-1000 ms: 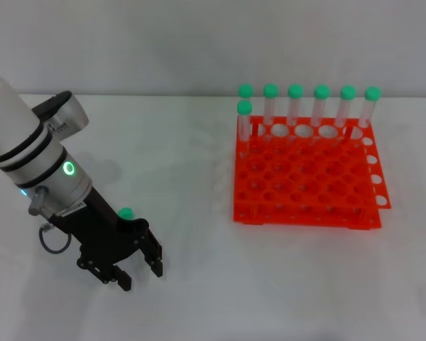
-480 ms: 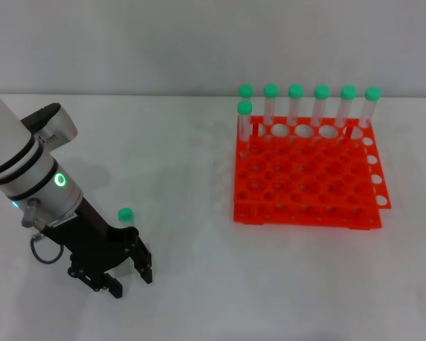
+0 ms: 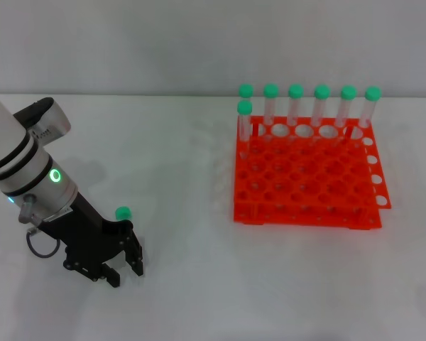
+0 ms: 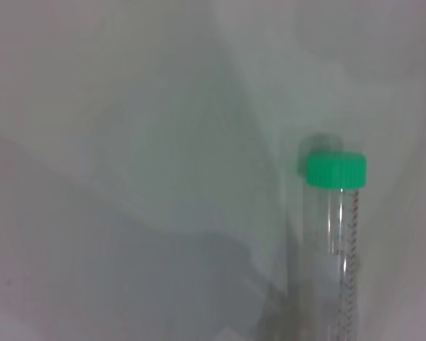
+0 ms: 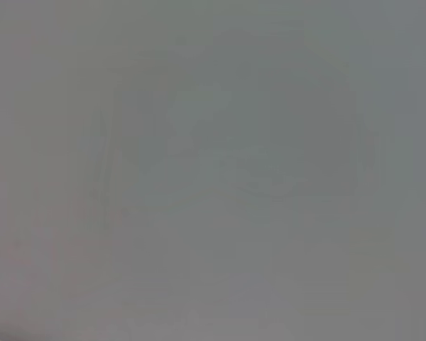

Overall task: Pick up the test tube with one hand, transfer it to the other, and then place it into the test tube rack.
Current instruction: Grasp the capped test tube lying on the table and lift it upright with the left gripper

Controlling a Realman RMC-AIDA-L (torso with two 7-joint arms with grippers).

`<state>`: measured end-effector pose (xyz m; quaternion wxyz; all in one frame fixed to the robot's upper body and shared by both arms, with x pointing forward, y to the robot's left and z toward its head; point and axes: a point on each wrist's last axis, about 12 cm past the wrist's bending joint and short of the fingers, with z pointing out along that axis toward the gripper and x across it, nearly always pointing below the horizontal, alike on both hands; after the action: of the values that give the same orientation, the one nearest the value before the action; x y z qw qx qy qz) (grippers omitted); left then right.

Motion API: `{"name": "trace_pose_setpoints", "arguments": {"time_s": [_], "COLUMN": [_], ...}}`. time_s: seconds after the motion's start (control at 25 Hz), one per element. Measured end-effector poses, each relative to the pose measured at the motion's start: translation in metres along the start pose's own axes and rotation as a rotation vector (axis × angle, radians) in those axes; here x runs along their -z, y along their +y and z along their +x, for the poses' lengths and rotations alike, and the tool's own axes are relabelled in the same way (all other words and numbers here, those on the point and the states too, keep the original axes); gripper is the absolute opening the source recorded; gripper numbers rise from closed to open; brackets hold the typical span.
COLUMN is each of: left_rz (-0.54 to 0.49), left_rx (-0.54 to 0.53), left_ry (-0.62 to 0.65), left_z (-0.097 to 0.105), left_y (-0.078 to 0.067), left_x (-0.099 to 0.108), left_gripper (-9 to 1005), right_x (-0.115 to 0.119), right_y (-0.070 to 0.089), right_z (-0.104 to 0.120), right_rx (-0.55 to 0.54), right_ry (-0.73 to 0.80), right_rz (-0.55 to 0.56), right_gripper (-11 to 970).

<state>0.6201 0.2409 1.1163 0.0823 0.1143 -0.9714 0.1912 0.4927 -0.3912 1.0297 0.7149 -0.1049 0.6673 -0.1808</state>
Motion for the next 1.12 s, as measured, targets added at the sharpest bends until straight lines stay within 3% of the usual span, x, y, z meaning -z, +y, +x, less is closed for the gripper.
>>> {"name": "trace_pose_setpoints", "arguments": {"time_s": [0.84,1.12], "left_rz": [-0.022,-0.026], "left_rx": [-0.008,-0.012], "left_ry": [-0.025,-0.029], "left_z": [-0.0051,-0.0054], "left_y": [-0.0009,-0.0017], "left_x": [0.0074,0.0064], "left_gripper": [409,348], "right_x": [-0.0012,-0.0013], "right_y": [-0.0015,-0.0015], "right_z": [-0.0007,-0.0008], "right_rx": [0.005,0.005], "right_ry": [-0.004,-0.004], "right_rz": [0.001,0.001], "right_gripper": [532,532]}}
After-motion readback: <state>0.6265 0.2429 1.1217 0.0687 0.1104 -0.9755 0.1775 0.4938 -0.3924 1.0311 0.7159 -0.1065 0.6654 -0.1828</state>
